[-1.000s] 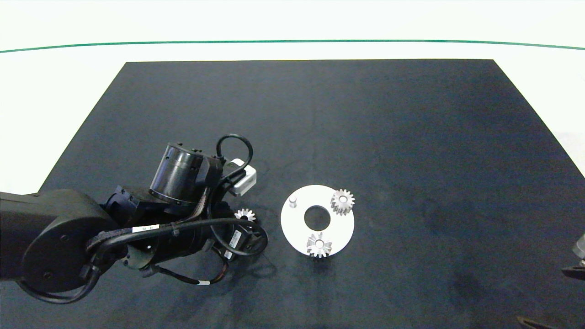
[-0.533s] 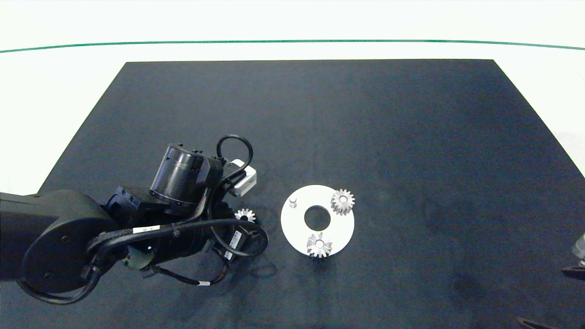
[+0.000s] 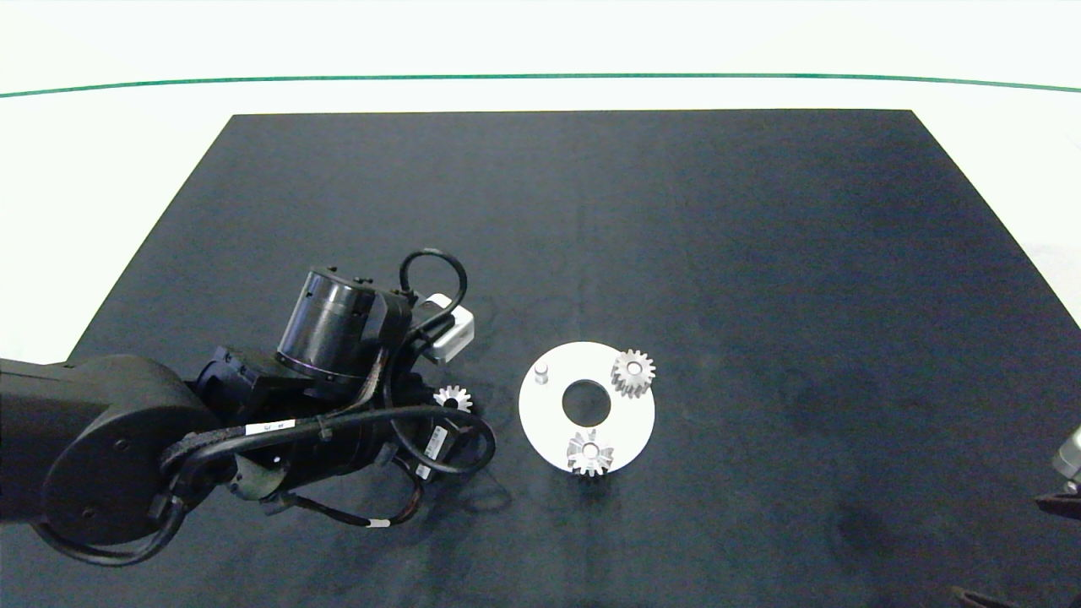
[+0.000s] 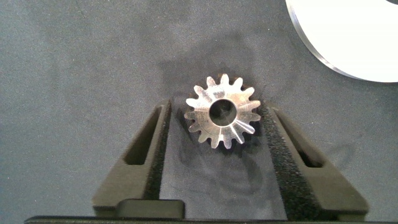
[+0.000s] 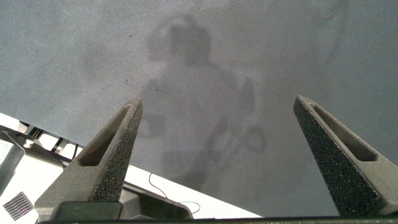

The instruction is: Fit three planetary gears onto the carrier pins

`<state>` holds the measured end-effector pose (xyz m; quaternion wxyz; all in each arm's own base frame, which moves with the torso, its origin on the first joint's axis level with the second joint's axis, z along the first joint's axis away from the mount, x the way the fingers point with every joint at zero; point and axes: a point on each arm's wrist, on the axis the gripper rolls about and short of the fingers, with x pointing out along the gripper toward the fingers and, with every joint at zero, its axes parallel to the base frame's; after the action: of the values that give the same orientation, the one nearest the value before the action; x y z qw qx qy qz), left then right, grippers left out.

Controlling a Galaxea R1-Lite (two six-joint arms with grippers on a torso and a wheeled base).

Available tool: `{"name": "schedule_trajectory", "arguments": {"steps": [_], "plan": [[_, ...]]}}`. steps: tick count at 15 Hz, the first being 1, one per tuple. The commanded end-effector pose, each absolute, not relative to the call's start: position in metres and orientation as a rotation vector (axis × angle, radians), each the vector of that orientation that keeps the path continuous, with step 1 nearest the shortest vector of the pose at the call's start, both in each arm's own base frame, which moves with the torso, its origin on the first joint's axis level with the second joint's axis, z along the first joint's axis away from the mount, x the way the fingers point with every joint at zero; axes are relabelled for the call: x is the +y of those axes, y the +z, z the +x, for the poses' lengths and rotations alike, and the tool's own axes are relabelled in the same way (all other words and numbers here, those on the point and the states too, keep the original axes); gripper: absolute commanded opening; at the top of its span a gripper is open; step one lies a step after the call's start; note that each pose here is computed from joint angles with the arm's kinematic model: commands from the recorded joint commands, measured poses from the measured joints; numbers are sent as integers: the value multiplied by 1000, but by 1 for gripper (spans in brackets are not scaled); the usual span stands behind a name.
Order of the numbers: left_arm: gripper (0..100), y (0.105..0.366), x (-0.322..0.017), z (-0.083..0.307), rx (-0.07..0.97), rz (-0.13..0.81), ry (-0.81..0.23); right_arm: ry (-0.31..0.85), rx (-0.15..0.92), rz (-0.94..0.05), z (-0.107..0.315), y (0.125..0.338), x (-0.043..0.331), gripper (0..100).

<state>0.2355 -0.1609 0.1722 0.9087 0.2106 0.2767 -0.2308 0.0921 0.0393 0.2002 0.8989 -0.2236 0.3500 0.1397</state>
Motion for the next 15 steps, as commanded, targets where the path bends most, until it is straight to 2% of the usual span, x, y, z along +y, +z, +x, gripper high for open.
{"name": "schedule_trajectory", "arguments": {"steps": [1, 15], "plan": [[50, 172, -161, 235, 571, 437, -476, 289, 728, -467, 92, 200, 39, 100], [23, 172, -160, 234, 571, 436, -475, 289, 728, -467, 92, 200, 39, 100]]}}
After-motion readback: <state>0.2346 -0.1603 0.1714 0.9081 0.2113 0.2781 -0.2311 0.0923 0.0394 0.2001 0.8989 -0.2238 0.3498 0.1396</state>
